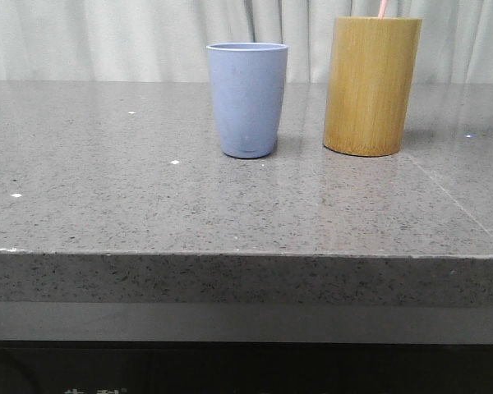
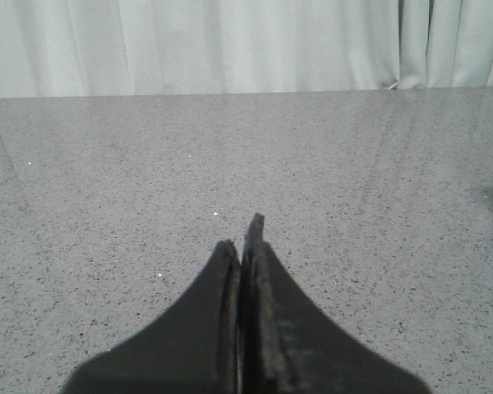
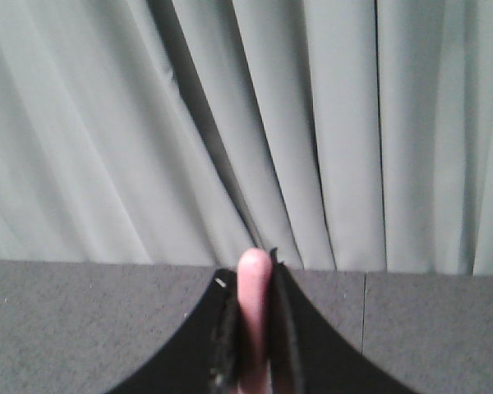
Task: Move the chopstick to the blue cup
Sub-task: 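Grasp the pink chopstick with the right gripper and pull it upward, then carry the chopstick over the blue cup and lower it inside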
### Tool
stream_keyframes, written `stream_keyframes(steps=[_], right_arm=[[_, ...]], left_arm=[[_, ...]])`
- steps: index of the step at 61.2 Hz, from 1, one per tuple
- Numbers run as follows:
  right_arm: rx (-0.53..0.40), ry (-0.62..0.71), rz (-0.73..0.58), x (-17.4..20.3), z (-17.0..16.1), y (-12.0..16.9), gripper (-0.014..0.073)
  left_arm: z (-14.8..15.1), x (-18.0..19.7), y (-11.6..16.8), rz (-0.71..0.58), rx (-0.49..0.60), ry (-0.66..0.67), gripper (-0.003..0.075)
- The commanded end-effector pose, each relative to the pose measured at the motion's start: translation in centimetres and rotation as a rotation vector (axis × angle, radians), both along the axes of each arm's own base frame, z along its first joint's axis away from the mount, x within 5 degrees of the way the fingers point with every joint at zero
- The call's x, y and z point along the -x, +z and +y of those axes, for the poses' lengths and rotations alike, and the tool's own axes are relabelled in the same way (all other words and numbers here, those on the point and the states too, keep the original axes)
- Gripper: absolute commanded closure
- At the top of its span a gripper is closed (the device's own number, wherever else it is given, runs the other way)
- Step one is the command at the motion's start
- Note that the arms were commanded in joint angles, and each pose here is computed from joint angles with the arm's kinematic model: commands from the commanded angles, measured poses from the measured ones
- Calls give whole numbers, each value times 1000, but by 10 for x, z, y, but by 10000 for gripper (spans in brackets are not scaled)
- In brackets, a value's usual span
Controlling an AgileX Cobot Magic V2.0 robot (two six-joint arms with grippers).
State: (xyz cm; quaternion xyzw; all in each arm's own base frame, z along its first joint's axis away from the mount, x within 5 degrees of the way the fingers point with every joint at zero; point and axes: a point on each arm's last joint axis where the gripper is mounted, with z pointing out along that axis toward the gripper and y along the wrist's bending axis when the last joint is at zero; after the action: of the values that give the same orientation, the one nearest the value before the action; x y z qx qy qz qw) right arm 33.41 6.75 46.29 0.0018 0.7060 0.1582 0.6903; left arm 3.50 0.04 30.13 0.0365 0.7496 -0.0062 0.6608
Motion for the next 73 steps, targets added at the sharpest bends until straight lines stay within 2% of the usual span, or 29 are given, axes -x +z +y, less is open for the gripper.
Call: stream_keyframes(steps=[1, 16, 32, 49, 73], right_arm=[[2, -39, -229, 26, -9, 45, 561], [1, -36, -328, 47, -8, 63, 561], [81, 128, -411, 59, 47, 64, 561], [114, 290, -360, 54, 106, 39, 561], [165, 321, -214, 17, 133, -9, 561]], left_arm=[[-1, 0, 14, -95, 21, -8, 739], [-1, 0, 14, -95, 21, -8, 739], [-1, 0, 14, -95, 21, -8, 739], [-1, 0, 14, -95, 21, -8, 739], [-1, 0, 14, -95, 21, -8, 739]])
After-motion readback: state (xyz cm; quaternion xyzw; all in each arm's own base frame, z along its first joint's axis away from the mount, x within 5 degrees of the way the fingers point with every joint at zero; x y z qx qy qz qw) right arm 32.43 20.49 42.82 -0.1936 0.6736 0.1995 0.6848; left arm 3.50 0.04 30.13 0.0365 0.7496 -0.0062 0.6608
